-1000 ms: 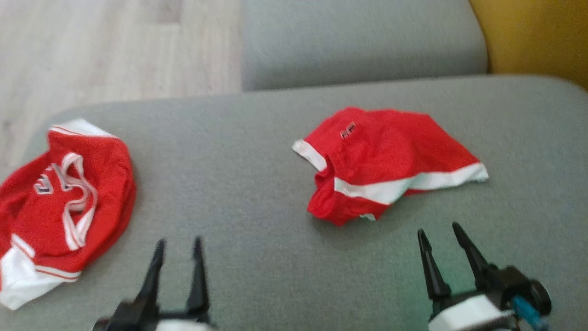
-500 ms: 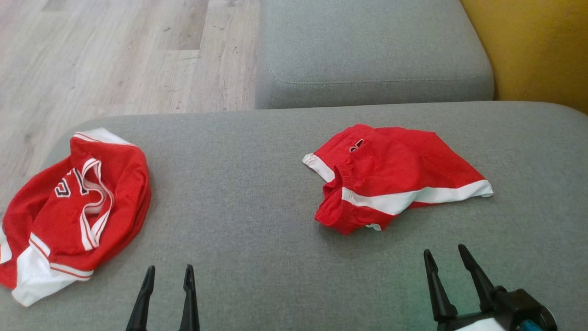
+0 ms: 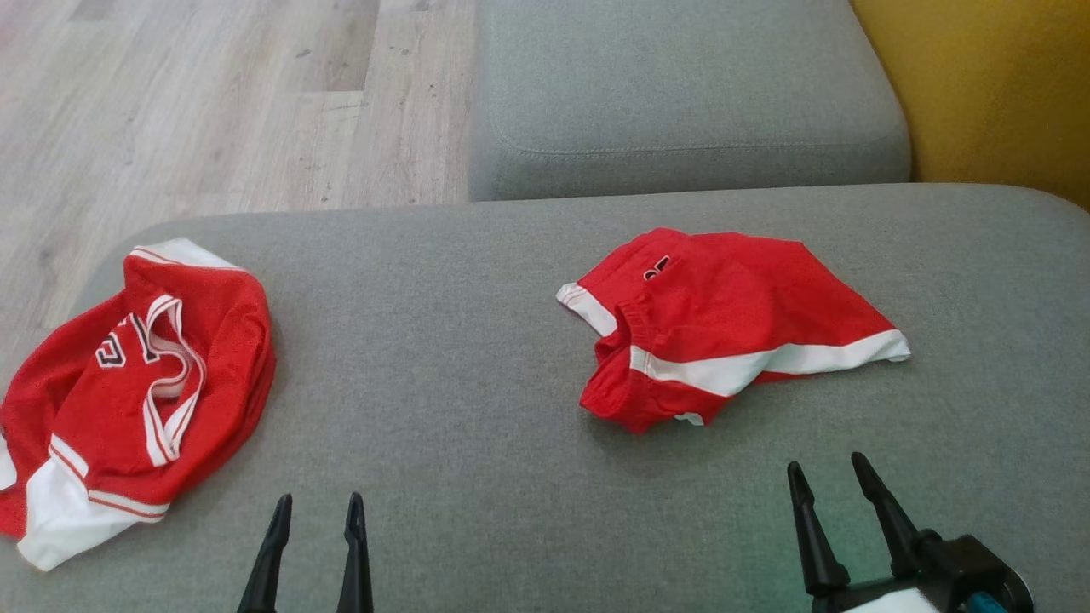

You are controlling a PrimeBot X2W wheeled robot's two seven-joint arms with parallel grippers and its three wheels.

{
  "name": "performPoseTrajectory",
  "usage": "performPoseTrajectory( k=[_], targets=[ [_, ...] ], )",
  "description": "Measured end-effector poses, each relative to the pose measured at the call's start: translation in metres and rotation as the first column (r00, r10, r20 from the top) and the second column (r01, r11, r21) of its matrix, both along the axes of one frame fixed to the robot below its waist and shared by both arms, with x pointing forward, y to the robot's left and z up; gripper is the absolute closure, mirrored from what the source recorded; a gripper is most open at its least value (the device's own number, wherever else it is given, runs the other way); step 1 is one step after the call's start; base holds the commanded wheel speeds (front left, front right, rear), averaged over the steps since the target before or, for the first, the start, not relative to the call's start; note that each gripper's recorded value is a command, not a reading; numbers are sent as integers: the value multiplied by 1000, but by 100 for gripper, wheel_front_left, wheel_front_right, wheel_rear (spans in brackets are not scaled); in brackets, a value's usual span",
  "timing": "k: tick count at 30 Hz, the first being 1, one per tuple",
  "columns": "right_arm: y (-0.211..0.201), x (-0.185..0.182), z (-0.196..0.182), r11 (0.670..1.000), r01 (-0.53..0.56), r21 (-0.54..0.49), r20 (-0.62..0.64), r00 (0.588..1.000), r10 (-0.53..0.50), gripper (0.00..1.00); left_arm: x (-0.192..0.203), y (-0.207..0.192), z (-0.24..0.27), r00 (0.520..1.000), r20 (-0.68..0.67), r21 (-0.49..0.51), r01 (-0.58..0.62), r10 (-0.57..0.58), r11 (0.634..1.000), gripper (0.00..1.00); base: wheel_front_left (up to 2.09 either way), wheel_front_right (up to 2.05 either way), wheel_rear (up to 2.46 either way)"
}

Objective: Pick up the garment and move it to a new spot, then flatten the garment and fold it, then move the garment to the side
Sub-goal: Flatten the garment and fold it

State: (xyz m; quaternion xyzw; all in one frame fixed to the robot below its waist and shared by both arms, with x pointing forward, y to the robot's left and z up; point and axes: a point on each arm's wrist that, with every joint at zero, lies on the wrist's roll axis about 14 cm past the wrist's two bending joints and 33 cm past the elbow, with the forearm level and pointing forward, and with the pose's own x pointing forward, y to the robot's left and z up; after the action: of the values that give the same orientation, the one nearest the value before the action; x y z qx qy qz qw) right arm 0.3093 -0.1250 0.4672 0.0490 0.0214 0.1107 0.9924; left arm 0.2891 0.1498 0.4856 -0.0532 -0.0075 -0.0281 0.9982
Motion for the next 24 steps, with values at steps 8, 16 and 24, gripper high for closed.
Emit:
performPoseTrajectory(
  k=[8, 16, 24],
  targets=[
    [-2, -1, -2, 1000, 7, 0, -8, 1000, -7, 0, 1, -1, -3, 1000, -12, -12, -5, 5, 1000, 0, 0, 0, 0],
    [-4, -1, -4, 1000, 15, 1, -13, 1000, -15, 0, 3, -3, -5, 1000, -22, -11, 2, -3, 1000, 0, 0, 0, 0],
    [-8, -2, -7, 1000, 31, 3, -25, 999, -31, 0, 9, -13, -9, 999, -38, -24, 33, -34, 999, 0, 0, 0, 0]
  ],
)
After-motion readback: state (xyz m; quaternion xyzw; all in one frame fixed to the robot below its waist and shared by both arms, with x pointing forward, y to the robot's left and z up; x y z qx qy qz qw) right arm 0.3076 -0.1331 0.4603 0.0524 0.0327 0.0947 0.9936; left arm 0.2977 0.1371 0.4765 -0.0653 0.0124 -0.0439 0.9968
